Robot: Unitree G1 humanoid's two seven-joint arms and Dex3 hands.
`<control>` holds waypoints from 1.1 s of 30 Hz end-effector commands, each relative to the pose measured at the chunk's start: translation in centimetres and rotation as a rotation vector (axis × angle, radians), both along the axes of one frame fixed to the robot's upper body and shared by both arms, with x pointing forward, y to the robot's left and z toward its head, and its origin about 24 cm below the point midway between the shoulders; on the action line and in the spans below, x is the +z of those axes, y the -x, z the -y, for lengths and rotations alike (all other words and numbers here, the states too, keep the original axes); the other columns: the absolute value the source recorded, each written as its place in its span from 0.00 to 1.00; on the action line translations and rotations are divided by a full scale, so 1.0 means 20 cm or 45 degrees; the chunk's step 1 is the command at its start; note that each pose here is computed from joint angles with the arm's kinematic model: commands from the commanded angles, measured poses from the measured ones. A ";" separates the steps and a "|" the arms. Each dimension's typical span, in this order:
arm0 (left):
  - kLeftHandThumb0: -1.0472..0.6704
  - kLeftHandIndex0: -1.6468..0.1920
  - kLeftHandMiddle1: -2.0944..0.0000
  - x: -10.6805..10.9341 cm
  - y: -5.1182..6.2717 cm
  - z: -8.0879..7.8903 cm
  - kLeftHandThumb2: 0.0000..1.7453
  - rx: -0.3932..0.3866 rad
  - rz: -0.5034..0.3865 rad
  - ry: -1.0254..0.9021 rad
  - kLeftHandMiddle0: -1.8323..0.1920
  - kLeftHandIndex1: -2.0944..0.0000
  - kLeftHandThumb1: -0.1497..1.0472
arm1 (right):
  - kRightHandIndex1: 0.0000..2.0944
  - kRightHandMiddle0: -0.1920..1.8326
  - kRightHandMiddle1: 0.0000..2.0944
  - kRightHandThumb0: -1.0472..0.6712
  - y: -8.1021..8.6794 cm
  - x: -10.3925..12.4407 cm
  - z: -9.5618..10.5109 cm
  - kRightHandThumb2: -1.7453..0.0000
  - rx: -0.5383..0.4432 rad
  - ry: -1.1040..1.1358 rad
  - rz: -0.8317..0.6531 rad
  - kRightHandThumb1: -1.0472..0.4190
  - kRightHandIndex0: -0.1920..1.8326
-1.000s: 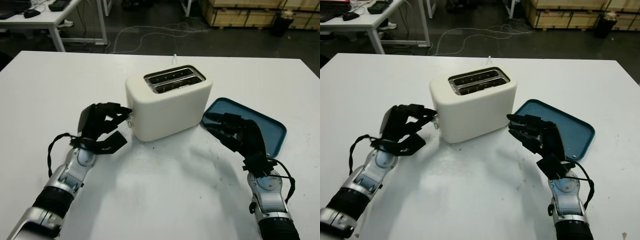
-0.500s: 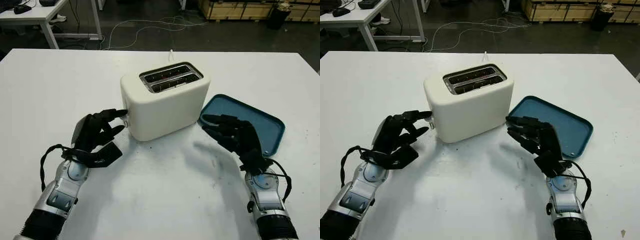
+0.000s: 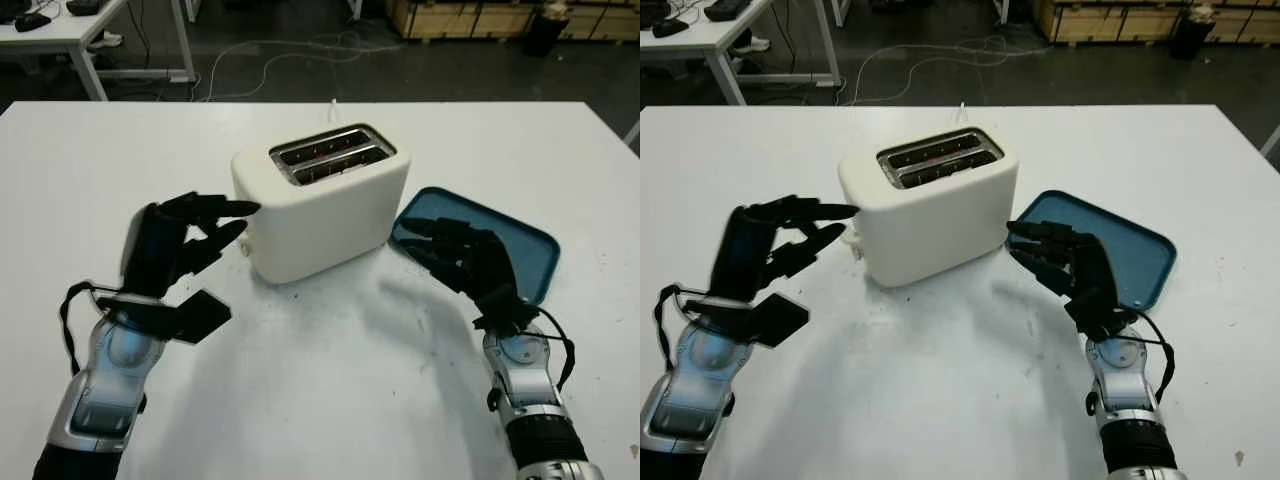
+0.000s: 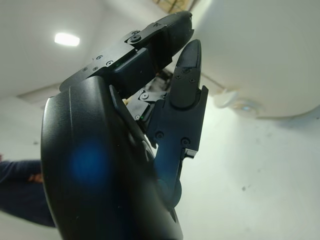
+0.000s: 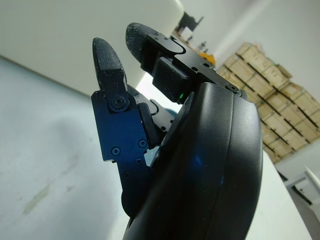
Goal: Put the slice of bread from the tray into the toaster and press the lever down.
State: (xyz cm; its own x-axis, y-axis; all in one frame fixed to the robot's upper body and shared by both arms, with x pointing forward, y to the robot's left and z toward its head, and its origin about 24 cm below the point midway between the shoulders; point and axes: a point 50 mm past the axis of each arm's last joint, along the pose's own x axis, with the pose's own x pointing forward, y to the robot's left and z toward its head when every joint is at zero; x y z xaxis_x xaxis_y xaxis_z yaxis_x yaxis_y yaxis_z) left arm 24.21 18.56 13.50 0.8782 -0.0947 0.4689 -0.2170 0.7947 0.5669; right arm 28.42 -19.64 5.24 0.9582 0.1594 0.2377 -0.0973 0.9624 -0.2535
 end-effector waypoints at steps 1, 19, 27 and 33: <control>0.40 0.28 0.20 -0.01 0.02 -0.01 0.07 0.044 -0.014 0.027 0.54 0.94 0.89 | 0.00 0.58 0.00 0.32 -0.02 0.03 0.00 1.00 -0.003 -0.029 0.034 0.10 0.60; 0.33 0.40 0.42 -0.22 0.09 -0.01 0.04 0.200 -0.329 0.334 0.65 0.98 0.89 | 0.00 0.53 0.00 0.28 -0.05 0.00 0.01 1.00 -0.118 -0.149 -0.183 0.14 0.57; 0.31 0.40 0.46 -0.24 0.07 0.01 0.03 0.228 -0.411 0.327 0.63 0.97 0.89 | 0.00 0.53 0.00 0.26 -0.07 -0.02 -0.03 1.00 -0.113 -0.121 -0.233 0.14 0.58; 0.33 0.39 0.44 -0.24 0.05 0.03 0.03 0.194 -0.440 0.335 0.63 0.97 0.89 | 0.00 0.53 0.00 0.26 -0.08 -0.03 -0.07 1.00 -0.060 -0.069 -0.271 0.14 0.56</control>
State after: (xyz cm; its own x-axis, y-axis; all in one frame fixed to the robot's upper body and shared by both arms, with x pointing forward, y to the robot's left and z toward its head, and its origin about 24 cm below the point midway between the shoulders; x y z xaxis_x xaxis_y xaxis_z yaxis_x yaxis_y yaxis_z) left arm 23.04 18.32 8.41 0.9809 0.1436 0.1309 -0.1858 0.8901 0.4161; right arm 29.71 -18.46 4.51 0.9943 0.0947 0.0492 -0.0846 0.9805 -0.1776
